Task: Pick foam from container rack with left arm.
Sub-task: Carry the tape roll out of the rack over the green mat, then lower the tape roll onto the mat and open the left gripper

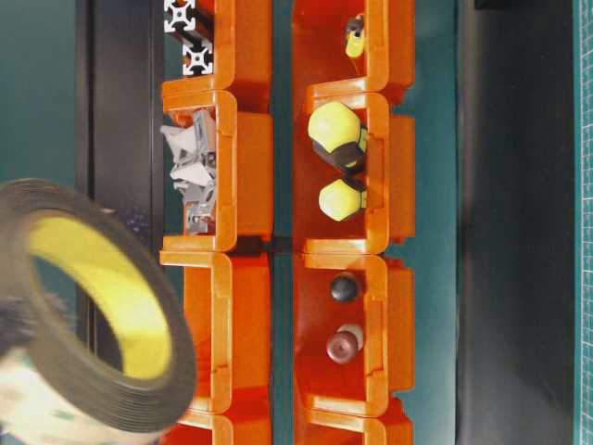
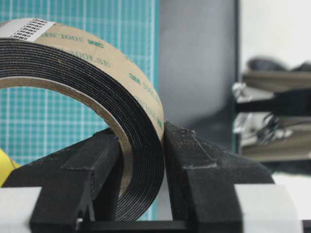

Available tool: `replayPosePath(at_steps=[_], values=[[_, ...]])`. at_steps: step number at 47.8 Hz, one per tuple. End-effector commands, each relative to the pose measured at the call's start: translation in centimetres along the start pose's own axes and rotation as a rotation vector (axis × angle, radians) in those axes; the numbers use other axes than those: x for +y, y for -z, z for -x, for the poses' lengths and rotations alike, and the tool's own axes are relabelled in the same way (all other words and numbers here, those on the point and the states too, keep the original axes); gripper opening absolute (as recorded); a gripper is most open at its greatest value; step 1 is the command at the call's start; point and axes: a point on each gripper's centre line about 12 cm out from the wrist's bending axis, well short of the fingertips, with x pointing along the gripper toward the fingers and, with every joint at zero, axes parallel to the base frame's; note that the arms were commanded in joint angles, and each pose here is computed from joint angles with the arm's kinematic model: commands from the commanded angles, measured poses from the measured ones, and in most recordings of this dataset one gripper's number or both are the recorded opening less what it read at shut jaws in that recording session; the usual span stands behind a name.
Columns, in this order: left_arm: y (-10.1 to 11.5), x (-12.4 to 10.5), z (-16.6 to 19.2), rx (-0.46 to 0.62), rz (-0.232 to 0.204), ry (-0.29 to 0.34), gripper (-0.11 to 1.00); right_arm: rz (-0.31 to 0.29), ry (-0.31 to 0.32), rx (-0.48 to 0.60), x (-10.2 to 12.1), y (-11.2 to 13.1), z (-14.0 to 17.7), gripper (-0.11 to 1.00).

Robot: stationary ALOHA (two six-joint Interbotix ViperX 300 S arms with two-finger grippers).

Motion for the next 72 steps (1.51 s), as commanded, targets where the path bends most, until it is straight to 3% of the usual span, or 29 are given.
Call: replayPosePath(at_steps=[1, 9, 19, 49, 51, 56, 61, 64, 72], values=[[-0.4, -0.2, 0.6, 0.010, -0.026, -0.007, 0.24, 0.000, -0.008, -0.033, 0.3, -1.3, -0.3, 0.00], [1.0, 0.2, -2.8, 0.167, -0.094, -0.055, 0.24, 0.000, -0.008, -0.033, 0.3, -1.3, -0.3, 0.00], [1.8, 0.2, -5.4, 0.258, -0.155, -0.074, 0.24, 0.000, -0.008, -0.034, 0.3, -1.3, -0.3, 0.00], [2.1, 0.5, -6.1, 0.277, -0.159, -0.081, 0.25, 0.000, -0.007, -0.030, 0.3, -1.2, -0.3, 0.00], [2.2, 0.6, -6.2, 0.281, -0.160, -0.082, 0.31, 0.000, -0.006, -0.029, 0.2, -1.2, -0.3, 0.00], [2.7, 0.8, -6.4, 0.306, -0.157, -0.090, 0.64, -0.002, -0.008, -0.031, 0.3, -1.2, -0.3, 0.00], [3.7, 1.4, -6.7, 0.365, -0.153, -0.109, 0.87, -0.002, -0.008, -0.036, 0.3, -1.3, -0.3, 0.00], [4.1, 1.6, -6.8, 0.387, -0.151, -0.116, 0.91, -0.002, -0.008, -0.036, 0.3, -1.3, -0.3, 0.00], [4.0, 1.6, -6.6, 0.388, -0.148, -0.117, 0.91, -0.002, -0.009, -0.039, 0.3, -1.4, -0.3, 0.00]])
